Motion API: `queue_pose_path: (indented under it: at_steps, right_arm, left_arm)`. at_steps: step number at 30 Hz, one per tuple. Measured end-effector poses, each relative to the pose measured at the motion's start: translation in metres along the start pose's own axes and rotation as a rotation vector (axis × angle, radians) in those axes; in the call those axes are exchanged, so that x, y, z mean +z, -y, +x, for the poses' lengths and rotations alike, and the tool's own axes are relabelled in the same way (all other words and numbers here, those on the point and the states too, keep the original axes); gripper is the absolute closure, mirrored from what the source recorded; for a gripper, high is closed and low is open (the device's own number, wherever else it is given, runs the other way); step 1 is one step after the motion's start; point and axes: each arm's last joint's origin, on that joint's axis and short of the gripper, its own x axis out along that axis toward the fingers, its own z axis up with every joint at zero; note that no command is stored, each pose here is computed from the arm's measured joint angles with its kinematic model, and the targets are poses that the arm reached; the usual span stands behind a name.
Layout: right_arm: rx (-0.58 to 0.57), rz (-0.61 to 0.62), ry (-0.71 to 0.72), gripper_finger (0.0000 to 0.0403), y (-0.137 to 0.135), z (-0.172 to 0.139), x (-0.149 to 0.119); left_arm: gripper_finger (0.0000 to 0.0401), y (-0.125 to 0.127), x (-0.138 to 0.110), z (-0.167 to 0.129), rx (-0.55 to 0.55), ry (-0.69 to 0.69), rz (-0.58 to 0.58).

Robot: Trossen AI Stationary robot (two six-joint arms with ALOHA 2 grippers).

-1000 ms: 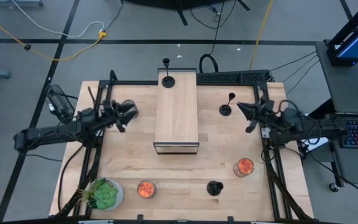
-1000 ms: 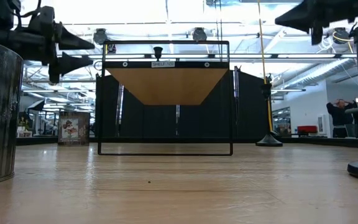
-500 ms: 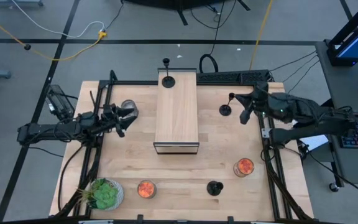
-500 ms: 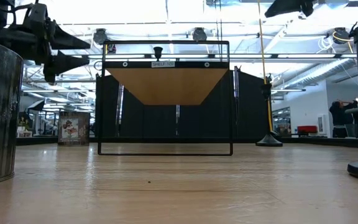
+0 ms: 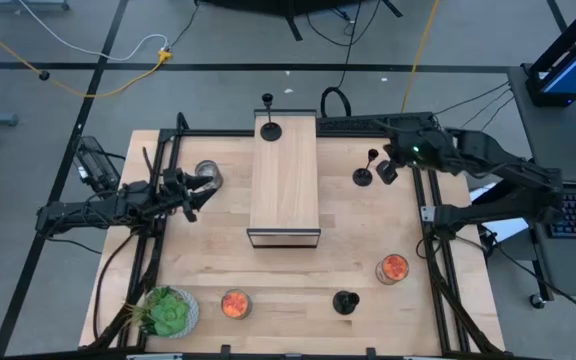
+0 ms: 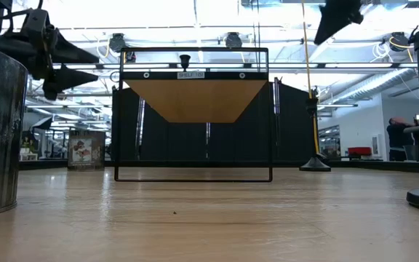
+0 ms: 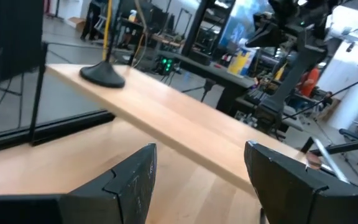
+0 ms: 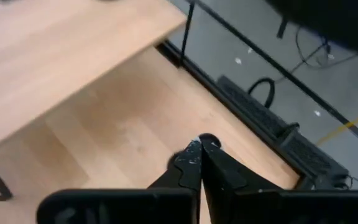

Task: Pick & Place candle stick holders
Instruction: Put the top black candle holder on the shelf

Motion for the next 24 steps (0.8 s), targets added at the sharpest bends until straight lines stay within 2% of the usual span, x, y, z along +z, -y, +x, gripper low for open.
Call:
queue_pose_path:
  at_steps: [6, 11, 15, 24]
  right_arm:
    - [-0.070, 0.039, -0.068, 0.0364, 0.011, 0.022, 0.007]
    - [-0.042, 0.100, -0.136, 0.0329, 0.022, 0.038, 0.012]
    - [-0.074, 0.103, -0.192, 0.0301, 0.029, 0.051, 0.013]
    - [0.009, 0.227, -0.327, 0.0255, 0.050, 0.077, 0.013]
  left_arm:
    - [0.0150, 0.001, -0.002, -0.001, 0.020, -0.005, 0.013]
    - [0.0150, 0.002, -0.005, -0.002, 0.044, -0.025, 0.024]
    - [0.0150, 0.003, -0.006, -0.003, 0.060, -0.025, 0.028]
    - [0.0150, 0.003, -0.009, -0.003, 0.082, -0.040, 0.021]
